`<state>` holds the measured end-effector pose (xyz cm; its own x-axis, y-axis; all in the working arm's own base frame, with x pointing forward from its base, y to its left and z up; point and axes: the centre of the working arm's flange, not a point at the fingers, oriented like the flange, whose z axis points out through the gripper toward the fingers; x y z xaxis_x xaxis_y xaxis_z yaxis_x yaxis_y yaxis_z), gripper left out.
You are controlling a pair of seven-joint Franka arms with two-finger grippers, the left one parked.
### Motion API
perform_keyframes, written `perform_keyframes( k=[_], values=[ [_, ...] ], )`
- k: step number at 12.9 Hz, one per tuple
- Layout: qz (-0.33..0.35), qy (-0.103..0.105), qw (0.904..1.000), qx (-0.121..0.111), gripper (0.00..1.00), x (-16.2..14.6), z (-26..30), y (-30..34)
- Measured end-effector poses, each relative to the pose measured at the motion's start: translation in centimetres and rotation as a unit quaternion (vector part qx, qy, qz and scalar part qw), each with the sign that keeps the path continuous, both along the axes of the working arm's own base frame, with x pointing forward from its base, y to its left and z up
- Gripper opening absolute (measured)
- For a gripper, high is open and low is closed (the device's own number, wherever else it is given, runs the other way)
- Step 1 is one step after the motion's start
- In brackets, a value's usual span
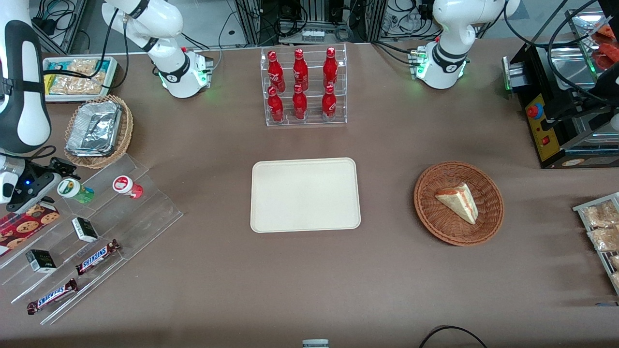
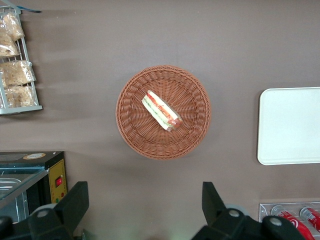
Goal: Place green gum on tray
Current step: 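Close the right gripper around the green-lidded gum jar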
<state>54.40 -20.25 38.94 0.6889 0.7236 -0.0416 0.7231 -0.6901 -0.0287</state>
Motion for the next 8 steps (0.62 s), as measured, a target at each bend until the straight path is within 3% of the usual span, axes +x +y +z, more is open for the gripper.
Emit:
perform_keyframes(
  k=[2, 3, 6, 8],
  values=[
    [-0.001, -0.003, 1.0000, 0.000, 0.98, -0.17, -0.60, 0.03],
    [-0.001, -0.003, 1.0000, 0.000, 0.92, -0.23, -0.77, 0.05],
    [-0.001, -0.006, 1.0000, -0.001, 0.59, -0.23, -0.86, 0.05],
    [-0.001, -0.006, 1.0000, -0.001, 0.59, -0.23, -0.83, 0.06]
  ],
)
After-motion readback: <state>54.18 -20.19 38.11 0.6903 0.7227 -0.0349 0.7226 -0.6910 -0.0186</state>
